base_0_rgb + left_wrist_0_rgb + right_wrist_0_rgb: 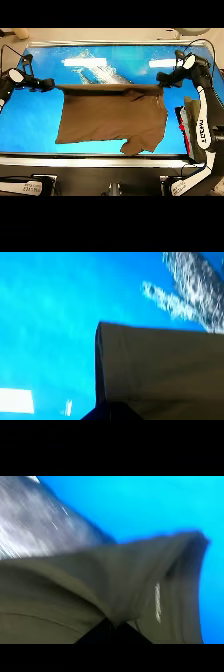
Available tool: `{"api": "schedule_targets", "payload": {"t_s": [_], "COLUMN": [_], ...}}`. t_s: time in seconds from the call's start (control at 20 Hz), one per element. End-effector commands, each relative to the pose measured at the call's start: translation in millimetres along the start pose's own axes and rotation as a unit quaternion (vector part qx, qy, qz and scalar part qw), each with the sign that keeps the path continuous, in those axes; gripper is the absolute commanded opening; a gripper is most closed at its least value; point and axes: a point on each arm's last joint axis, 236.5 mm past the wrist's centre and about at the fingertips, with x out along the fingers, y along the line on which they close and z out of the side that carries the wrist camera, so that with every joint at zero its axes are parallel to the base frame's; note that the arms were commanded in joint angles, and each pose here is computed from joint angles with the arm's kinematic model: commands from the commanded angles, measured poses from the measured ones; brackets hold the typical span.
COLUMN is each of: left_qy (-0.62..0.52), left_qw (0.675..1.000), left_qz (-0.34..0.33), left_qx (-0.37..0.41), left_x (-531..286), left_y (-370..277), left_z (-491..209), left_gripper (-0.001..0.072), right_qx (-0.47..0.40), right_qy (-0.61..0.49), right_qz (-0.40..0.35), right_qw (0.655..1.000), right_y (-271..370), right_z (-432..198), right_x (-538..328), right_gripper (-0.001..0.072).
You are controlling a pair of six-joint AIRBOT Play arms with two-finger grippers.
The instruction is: Fold the shirts.
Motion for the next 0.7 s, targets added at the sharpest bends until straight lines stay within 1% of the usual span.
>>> {"api": "schedule_targets", "payload": {"t_s": [0.0,0.05,0.15,0.2,0.25,0.3,0.35,0.4,0.5,0.6,0.65], "left_qy": [0.186,0.216,0.238,0.245,0.245,0.244,0.243,0.246,0.271,0.294,0.299], "left_qw": [0.982,0.976,0.971,0.969,0.968,0.968,0.968,0.968,0.960,0.952,0.950], "left_qz": [-0.012,-0.010,-0.003,-0.007,-0.016,-0.020,-0.024,-0.021,-0.022,-0.022,-0.021], "left_qx": [0.010,-0.005,-0.032,-0.044,-0.055,-0.056,-0.048,-0.052,-0.069,-0.081,-0.090], "left_x": [-1.5,7.8,32.8,39.1,38.4,29.3,17.2,3.1,-18.8,-25.9,-25.3], "left_y": [1.1,2.1,7.0,6.5,4.2,6.4,11.4,19.6,29.8,34.0,34.8], "left_z": [-93.7,-117.6,-148.5,-155.2,-153.3,-147.9,-143.6,-144.1,-167.0,-212.1,-235.6], "left_gripper": [0.0022,0.0022,0.0024,0.0098,0.0319,0.0478,0.0481,0.0481,0.0481,0.0481,0.0482], "right_qx": [0.017,0.028,0.051,0.055,0.058,0.045,0.025,0.025,0.052,0.076,0.070], "right_qy": [0.195,0.210,0.220,0.222,0.223,0.230,0.235,0.237,0.235,0.244,0.246], "right_qz": [-0.056,-0.042,-0.016,-0.016,-0.015,-0.012,-0.017,-0.036,-0.053,-0.052,-0.050], "right_qw": [0.979,0.976,0.974,0.973,0.973,0.972,0.972,0.970,0.969,0.965,0.965], "right_y": [-40.0,-36.6,-23.0,-18.8,-15.1,-13.2,-18.2,-32.2,-57.0,-69.5,-70.1], "right_z": [-94.7,-107.2,-126.4,-130.9,-130.9,-132.5,-135.1,-138.7,-155.5,-195.0,-214.0], "right_x": [-5.8,7.7,40.5,47.1,43.6,28.6,11.0,-8.5,-32.9,-37.7,-36.6], "right_gripper": [0.0020,0.0020,0.0021,0.0044,0.0205,0.0353,0.0396,0.0409,0.0406,0.0403,0.0402]}}
